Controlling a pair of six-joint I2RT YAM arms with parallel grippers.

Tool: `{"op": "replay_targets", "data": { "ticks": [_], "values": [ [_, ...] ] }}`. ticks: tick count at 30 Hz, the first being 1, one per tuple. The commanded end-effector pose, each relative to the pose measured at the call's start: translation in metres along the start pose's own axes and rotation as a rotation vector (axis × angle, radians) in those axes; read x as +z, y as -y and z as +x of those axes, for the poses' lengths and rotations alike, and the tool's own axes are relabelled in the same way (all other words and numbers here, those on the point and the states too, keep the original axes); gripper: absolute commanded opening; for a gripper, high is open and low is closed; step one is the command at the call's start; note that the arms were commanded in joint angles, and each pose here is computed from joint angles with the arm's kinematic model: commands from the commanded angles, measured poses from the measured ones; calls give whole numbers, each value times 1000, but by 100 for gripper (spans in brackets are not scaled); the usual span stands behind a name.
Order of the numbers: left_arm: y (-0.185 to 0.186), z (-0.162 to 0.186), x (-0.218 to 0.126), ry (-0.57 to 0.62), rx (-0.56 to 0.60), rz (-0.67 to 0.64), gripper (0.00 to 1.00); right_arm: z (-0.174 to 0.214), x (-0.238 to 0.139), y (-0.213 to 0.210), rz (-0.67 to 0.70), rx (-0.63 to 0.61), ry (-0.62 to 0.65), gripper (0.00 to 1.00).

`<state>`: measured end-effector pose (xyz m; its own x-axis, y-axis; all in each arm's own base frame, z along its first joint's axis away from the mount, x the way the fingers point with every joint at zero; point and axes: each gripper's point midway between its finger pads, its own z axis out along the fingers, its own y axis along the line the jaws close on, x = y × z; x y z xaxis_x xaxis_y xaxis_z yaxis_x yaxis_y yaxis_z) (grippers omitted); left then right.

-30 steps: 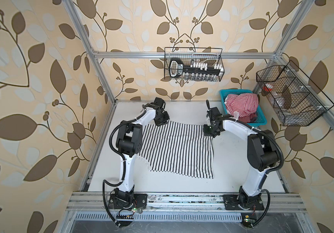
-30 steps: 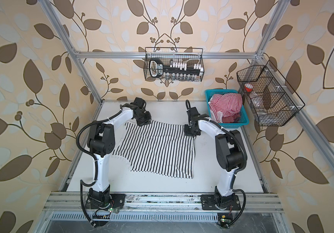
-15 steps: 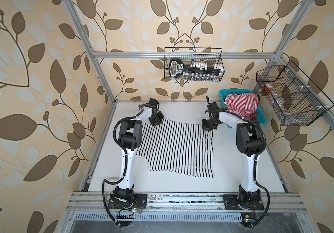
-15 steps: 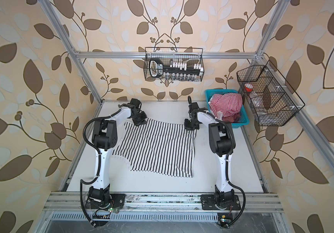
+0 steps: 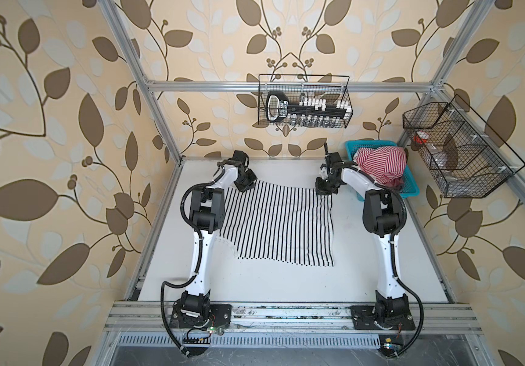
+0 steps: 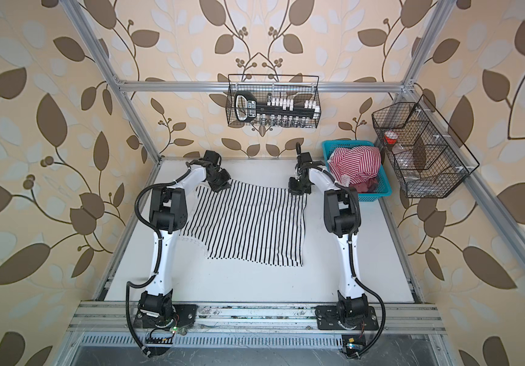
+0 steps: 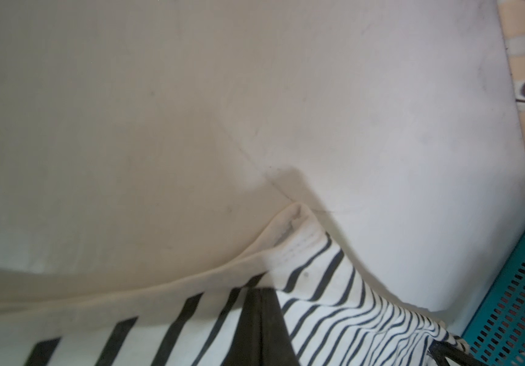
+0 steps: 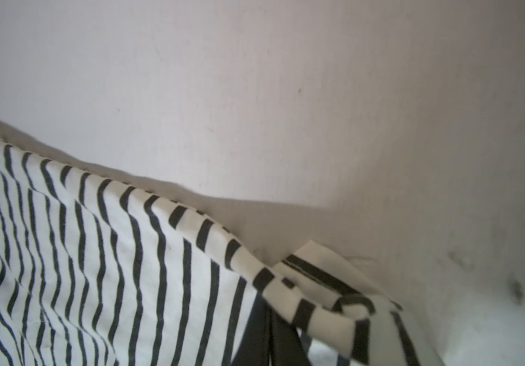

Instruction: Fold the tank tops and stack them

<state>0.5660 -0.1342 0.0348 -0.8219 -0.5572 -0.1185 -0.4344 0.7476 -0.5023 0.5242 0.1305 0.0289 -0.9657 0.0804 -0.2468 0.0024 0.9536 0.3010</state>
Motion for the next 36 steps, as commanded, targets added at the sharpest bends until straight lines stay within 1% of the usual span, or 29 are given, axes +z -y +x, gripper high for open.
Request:
{"op": "replay_targets", "data": {
  "ticks": [1,3,5,6,8,10,12,15,18,22,24,26,30,31,36],
  "values": [
    [19,-12,-33,46,36,34,0,-3,-15,-9,-43,-36,11,7],
    [31,-14,-53,73,63,59,1,-7,-32,-17,-71,-53,60,10],
    [42,-15,-80,111,93,81,5,-10,-59,-29,-114,-79,143,19],
    [47,-14,-93,132,109,89,7,-10,-71,-34,-134,-89,183,21],
    [50,-5,-119,159,140,93,12,-5,-99,-42,-166,-103,260,24],
    [51,10,-145,184,182,92,17,9,-124,-46,-183,-107,312,27],
    [48,28,-167,200,225,76,21,28,-141,-48,-180,-112,332,28],
    [31,63,-188,206,285,25,28,68,-150,-45,-130,-121,314,31],
    [11,102,-196,171,329,-15,33,113,-147,-39,-55,-133,267,33],
    [-22,151,-195,86,406,-125,42,166,-144,-35,37,-152,215,35],
    [-38,173,-192,37,444,-173,44,187,-144,-32,71,-149,201,36],
    [-58,196,-186,-20,450,-199,45,209,-144,-28,102,-139,194,37],
    [-93,223,-173,-84,440,-241,47,250,-141,-20,125,-112,173,40],
    [-97,226,-177,-71,434,-234,47,260,-139,-18,126,-106,165,40],
    [-114,244,-166,-106,414,-254,47,299,-128,-10,143,-71,114,41]
  ]
}}
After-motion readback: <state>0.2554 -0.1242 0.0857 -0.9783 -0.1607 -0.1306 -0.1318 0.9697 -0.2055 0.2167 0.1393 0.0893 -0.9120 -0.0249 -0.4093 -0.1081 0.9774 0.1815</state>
